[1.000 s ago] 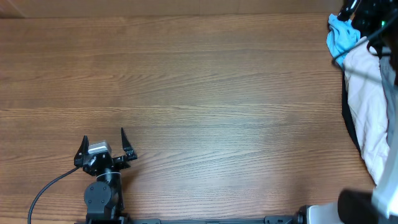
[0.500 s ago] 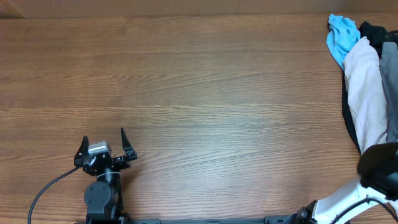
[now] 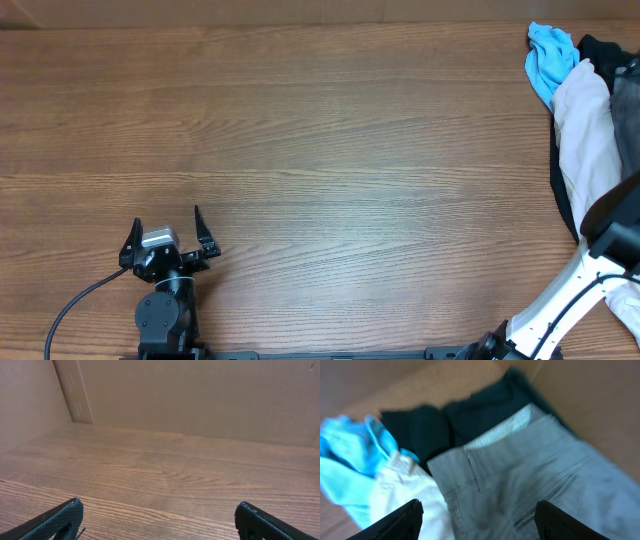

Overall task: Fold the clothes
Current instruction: 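Reach the right gripper into the clothes pile and grasp the grey shorts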

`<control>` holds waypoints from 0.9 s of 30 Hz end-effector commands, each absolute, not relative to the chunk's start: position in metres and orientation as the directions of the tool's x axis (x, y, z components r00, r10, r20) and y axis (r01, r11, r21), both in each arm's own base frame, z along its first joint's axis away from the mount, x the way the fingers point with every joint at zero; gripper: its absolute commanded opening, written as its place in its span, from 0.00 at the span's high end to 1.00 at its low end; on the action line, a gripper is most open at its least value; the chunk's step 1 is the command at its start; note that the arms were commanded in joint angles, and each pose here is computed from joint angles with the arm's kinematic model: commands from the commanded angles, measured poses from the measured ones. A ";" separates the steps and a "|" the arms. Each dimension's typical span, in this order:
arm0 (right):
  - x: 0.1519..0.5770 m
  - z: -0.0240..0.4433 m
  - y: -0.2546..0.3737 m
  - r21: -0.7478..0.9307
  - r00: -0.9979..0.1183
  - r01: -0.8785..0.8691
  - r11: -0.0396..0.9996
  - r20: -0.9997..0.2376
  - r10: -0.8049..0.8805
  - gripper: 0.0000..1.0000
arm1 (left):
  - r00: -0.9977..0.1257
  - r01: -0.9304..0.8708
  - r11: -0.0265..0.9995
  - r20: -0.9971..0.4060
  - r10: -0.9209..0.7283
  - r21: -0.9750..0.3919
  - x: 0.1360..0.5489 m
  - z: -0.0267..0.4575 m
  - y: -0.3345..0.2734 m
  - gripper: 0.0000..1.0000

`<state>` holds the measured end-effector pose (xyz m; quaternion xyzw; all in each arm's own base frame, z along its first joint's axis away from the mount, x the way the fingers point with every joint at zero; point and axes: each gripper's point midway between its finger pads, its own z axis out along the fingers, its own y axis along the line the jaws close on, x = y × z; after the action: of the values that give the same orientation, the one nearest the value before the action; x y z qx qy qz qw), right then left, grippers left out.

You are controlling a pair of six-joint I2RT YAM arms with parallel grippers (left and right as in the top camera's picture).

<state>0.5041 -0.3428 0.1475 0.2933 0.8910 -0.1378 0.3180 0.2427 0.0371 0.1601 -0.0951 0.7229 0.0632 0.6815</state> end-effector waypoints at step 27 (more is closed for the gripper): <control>0.530 0.086 -0.336 -0.187 -0.749 0.486 0.854 -0.592 0.297 0.74 | -0.040 -0.224 0.973 -0.997 -0.066 -0.055 0.242 0.162 0.038 0.00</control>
<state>0.5255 -0.3312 0.0773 0.2115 0.9250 -0.1604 0.2719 0.2426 0.0371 0.1603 -0.0953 0.7226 0.0633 0.6817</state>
